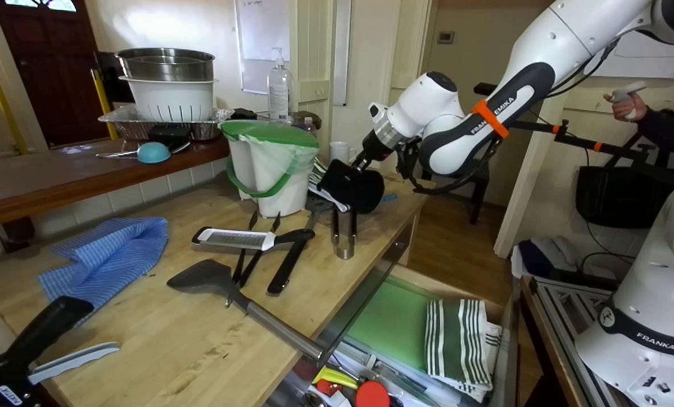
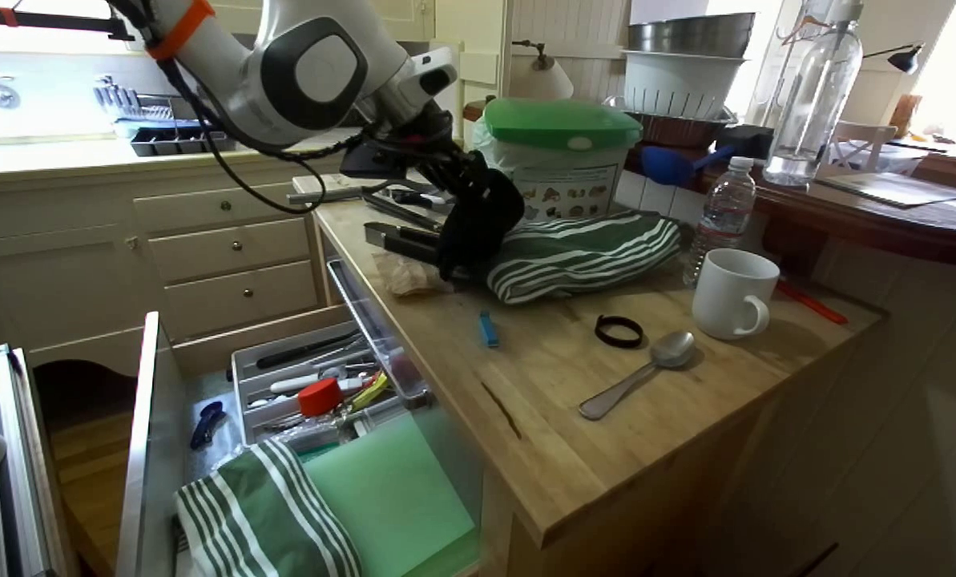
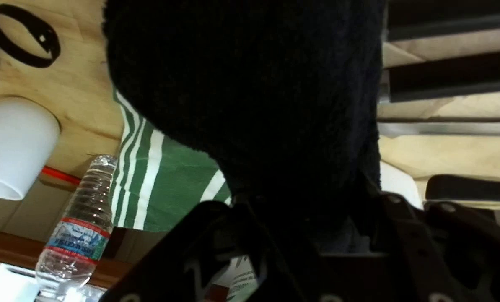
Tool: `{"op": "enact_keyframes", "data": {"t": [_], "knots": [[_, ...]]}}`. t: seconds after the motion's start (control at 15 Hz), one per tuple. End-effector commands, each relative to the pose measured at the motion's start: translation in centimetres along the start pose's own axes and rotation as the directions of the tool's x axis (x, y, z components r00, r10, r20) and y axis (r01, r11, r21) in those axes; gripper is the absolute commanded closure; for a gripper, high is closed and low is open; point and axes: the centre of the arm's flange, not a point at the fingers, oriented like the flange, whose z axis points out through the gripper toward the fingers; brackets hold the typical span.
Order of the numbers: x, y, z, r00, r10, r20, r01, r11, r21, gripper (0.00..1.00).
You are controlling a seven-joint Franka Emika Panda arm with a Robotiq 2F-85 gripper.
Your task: Take the black item out of the drawer
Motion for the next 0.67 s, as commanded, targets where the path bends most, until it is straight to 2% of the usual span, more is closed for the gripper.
{"op": "enact_keyframes", "data": {"t": [0.0,0.2,0.4,0.47,0.6], "knots": [[5.6,5.5,-3.0,0.978,0.199,0.062,-0.200,0.980,-0.002,0.24],[7.8,9.5,-6.9,0.935,0.351,0.059,-0.343,0.933,-0.105,0.01],[9.4,15.8,-13.3,0.906,0.421,0.044,-0.400,0.885,-0.239,0.00],[9.5,17.0,-15.0,0.906,0.422,0.033,-0.399,0.877,-0.266,0.00],[9.5,17.7,-17.8,0.943,0.333,0.023,-0.314,0.909,-0.274,0.00]]}}
